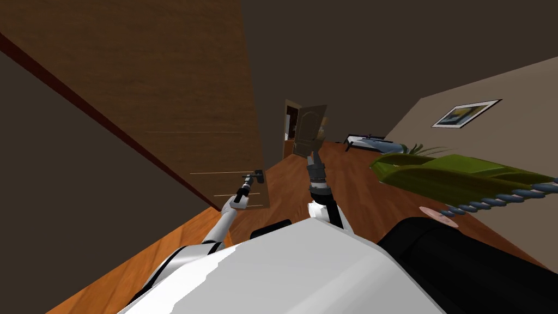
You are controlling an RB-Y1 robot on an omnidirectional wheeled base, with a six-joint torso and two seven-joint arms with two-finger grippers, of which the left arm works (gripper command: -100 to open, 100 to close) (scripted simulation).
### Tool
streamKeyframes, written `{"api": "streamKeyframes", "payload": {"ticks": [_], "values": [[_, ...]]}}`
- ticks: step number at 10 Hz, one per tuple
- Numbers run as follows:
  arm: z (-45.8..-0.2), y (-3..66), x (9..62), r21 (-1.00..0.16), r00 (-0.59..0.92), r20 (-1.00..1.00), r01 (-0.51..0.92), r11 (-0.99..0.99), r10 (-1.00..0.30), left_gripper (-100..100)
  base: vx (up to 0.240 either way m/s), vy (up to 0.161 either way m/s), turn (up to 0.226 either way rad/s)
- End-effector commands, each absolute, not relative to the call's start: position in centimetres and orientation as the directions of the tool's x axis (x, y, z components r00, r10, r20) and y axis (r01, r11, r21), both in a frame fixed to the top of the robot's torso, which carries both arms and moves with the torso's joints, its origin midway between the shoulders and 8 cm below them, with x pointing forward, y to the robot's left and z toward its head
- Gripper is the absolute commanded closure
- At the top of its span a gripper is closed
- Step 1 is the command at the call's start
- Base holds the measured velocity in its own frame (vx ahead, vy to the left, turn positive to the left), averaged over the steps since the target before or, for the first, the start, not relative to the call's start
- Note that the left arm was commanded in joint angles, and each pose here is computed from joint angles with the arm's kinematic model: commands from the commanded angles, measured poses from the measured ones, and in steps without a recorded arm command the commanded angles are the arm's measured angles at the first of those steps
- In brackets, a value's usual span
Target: Push the door open
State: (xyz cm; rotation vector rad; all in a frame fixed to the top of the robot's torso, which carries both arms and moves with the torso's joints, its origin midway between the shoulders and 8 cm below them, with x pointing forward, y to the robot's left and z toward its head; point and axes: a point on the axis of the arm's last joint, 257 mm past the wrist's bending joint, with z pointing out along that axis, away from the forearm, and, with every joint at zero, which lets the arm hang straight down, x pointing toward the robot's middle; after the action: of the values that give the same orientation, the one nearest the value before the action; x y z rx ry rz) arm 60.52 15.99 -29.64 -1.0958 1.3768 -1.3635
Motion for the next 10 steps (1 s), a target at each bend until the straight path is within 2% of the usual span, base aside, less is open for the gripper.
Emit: {"api": "streamKeyframes", "payload": {"ticks": [1, 10], "values": [[-29.3, 18.2, 60.8, -1.000, -0.183, -0.009, 0.001, 0.009, -0.983, 100, 0.109, -0.112, 0.045], [-29.3, 24.8, 61.2, -1.000, -0.049, -0.002, 0.000, 0.002, -0.999, 100, 0.170, -0.184, 0.092]]}}
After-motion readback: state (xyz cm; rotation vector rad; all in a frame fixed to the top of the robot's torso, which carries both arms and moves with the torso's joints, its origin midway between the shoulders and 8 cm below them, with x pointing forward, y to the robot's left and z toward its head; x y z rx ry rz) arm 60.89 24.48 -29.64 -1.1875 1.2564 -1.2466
